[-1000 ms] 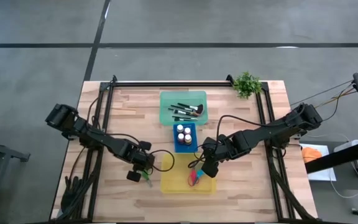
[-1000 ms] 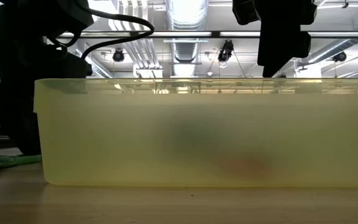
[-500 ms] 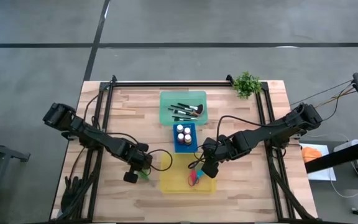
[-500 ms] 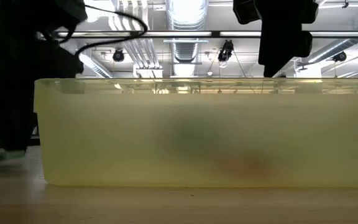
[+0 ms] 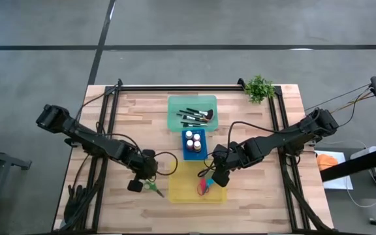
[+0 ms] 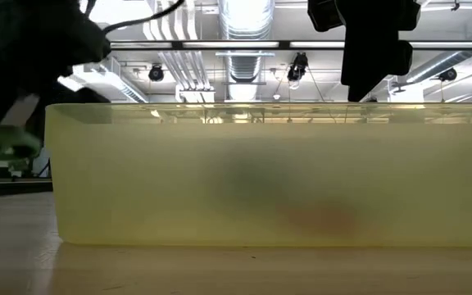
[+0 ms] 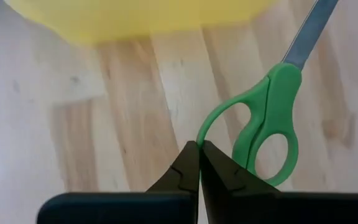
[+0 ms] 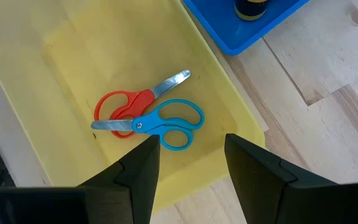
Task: Pick & Place Paint Supplies
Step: Put the green scissors into the yellow bin
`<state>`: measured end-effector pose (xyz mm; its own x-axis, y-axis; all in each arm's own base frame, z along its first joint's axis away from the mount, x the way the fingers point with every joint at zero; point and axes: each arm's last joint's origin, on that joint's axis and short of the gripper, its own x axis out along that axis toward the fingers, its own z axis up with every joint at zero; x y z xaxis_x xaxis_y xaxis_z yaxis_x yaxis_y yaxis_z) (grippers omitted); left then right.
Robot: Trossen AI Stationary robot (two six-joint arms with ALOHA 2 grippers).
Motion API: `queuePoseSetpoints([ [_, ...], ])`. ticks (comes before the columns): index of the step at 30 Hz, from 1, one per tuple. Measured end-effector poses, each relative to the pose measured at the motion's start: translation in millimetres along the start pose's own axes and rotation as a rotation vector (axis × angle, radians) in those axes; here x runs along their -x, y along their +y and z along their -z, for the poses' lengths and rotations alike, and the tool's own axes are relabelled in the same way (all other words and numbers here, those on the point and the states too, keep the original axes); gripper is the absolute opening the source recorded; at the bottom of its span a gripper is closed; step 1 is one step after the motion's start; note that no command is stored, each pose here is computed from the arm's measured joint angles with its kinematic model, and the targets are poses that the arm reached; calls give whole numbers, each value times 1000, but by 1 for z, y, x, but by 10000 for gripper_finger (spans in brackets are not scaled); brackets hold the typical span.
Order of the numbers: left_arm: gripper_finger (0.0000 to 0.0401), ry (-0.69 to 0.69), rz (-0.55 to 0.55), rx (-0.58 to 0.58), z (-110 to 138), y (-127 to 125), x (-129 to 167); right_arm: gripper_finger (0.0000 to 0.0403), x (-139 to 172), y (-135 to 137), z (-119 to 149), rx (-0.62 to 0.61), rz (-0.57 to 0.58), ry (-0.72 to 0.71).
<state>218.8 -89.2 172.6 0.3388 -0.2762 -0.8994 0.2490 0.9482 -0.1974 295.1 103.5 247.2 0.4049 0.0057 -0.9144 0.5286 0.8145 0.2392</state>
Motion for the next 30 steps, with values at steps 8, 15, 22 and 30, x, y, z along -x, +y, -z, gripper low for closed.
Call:
queuePoseSetpoints([
  [8,5,-161,-34,37,-25,1,32,180,1,-1,2,-10,21,-8],
  [15,5,-189,-98,25,-61,15,42,180,4,-3,4,-10,39,-3],
  [22,5,-181,-132,7,-90,35,33,180,9,-9,11,3,78,25],
  [30,7,-183,-72,-52,-114,45,16,180,18,-15,28,-46,58,22],
])
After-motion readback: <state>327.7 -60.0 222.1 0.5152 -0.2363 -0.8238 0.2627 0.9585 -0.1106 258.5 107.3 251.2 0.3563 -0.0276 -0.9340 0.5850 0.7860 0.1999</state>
